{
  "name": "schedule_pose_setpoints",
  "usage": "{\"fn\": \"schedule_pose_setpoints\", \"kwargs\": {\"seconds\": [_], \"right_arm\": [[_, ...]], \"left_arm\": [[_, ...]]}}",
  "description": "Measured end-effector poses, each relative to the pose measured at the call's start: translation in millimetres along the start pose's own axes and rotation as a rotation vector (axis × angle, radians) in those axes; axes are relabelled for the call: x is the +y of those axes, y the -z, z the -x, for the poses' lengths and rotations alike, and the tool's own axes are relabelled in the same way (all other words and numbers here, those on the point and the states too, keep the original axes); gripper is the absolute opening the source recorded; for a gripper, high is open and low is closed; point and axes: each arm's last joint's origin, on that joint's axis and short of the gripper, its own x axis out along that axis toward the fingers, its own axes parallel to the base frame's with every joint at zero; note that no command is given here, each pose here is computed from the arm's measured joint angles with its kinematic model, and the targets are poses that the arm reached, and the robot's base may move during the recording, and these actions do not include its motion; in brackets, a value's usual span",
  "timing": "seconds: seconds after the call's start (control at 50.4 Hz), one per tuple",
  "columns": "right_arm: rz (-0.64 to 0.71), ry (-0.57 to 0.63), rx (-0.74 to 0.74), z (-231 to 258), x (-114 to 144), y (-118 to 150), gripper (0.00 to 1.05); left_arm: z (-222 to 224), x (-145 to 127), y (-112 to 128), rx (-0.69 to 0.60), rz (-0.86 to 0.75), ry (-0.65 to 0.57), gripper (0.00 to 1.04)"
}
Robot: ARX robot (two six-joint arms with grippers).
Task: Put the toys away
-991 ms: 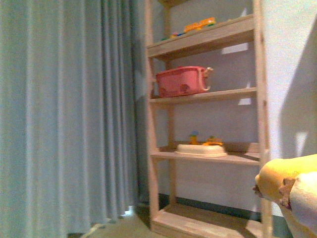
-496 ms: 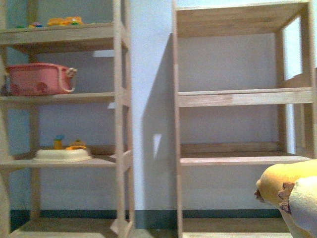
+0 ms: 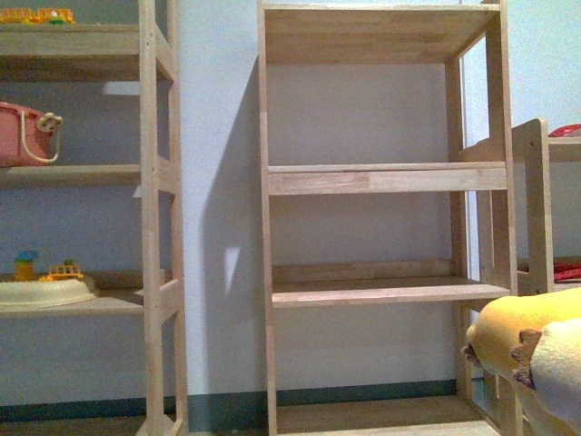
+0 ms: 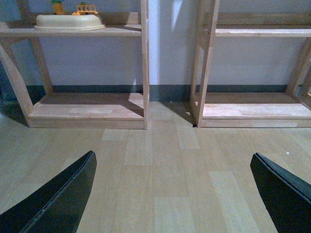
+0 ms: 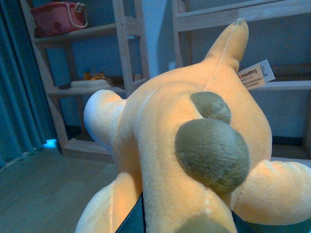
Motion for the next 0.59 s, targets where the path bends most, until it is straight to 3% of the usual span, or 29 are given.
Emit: {"fn": "schedule_pose_setpoints", "kwargs": {"seconds": [0.595], "right_arm": [[0.0,0.001,0.001,0.0,-0.1,0.2,0.07]], "left_arm": [[0.0,0.0,0.0,0.0,0.0,0.0,0.98]]}}
